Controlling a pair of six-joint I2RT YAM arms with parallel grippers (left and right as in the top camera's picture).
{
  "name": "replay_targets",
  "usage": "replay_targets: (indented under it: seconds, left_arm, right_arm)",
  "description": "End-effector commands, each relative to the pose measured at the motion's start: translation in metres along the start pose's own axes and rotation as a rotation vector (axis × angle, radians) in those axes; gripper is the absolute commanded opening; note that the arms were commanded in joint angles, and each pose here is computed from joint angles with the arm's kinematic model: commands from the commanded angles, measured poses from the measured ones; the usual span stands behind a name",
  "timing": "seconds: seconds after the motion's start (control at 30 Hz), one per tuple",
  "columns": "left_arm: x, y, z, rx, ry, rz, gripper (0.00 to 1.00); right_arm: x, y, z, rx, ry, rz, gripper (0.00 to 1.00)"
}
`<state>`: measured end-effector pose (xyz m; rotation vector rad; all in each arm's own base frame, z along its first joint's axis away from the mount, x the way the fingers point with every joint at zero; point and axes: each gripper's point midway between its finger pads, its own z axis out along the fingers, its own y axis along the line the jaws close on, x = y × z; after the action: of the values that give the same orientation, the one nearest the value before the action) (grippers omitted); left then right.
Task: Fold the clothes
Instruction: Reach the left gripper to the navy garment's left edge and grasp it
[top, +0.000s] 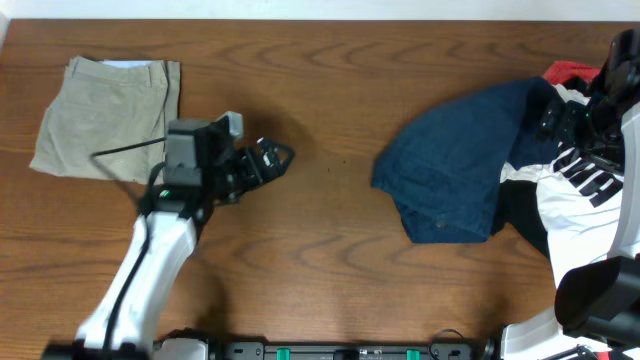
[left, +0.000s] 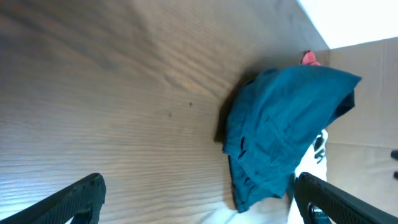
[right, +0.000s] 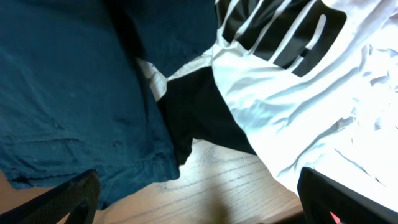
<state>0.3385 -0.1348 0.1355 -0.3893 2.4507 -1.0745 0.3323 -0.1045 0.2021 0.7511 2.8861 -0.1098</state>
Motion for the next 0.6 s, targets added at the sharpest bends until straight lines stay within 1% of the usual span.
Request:
replay_targets:
  seconds: [0.0, 0.27, 0.47, 0.57]
  left_arm:
    - [0.013, 0.0, 0.032, 0.018, 0.091, -0.179, 0.98]
    - [0.049, -0.008, 0.106, 0.063, 0.208, -0.261, 0.98]
    - [0.07, -0.019, 0.144, 0.119, 0.246, -0.299, 0.98]
    - [0.074, -0.025, 0.158, 0.155, 0.239, -0.307, 0.98]
  right_arm:
    - [0.003, -0.004, -0.007, 0.001, -0.012, 0.018, 0.99]
    - [0.006, -0.004, -0.007, 0.005, 0.001, 0.017, 0.99]
    - [0.008, -0.005, -0.007, 0.007, 0.009, 0.016, 0.99]
    - [0.009, -0.005, -0.007, 0.007, 0.013, 0.016, 0.99]
